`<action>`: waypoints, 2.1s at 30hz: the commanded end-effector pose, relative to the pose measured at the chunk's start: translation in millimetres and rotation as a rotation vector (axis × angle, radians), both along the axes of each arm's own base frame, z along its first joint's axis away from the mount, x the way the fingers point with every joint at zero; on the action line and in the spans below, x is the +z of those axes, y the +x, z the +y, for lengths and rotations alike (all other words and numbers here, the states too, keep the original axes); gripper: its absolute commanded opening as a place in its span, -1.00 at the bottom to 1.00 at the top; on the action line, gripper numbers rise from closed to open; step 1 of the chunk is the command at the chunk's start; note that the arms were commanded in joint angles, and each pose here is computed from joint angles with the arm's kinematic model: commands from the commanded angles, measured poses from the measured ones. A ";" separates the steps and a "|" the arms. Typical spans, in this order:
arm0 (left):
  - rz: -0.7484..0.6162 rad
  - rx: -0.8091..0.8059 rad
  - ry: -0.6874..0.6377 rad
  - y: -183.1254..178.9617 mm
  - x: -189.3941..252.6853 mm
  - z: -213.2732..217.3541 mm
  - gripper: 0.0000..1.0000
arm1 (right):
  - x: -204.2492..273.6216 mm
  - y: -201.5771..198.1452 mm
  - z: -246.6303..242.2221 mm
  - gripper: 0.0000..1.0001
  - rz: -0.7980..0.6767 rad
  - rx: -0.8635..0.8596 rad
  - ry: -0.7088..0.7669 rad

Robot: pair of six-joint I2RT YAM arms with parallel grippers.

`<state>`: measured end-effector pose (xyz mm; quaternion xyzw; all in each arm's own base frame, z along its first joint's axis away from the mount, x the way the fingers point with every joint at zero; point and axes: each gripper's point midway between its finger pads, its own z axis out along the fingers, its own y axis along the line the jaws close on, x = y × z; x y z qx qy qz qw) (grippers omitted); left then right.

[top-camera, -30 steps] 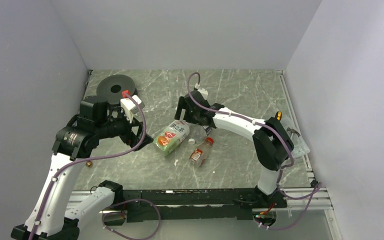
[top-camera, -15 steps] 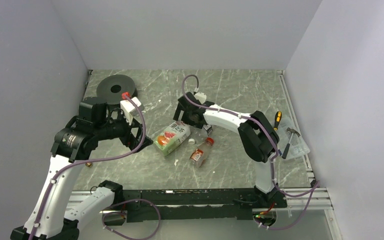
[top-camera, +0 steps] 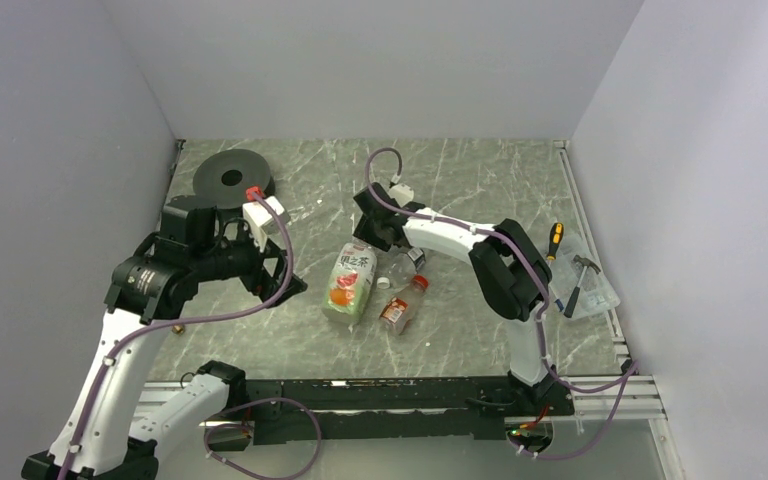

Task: Unscrew the bottle caps

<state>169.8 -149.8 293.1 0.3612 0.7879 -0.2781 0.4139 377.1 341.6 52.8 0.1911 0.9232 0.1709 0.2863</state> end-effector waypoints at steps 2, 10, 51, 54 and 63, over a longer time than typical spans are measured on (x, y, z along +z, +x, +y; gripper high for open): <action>-0.009 -0.002 0.007 5.7 -7.9 -0.7 0.99 | 26.7 10.0 9.3 -0.20 -0.073 -0.011 0.067; 0.025 0.065 0.006 19.3 -21.5 0.2 0.99 | 89.0 5.9 17.7 -0.43 -0.206 0.004 0.193; 0.162 -0.085 -0.231 -22.5 33.3 -31.4 0.99 | 404.1 -131.8 48.1 -0.65 -0.952 0.278 0.712; 0.139 -0.091 -0.241 -23.7 40.5 -31.2 0.99 | 413.7 -139.8 59.2 -0.66 -0.978 0.303 0.722; 0.135 -0.139 -0.305 -33.4 60.6 -37.2 0.99 | 419.8 -156.7 61.2 -0.71 -1.035 0.294 0.716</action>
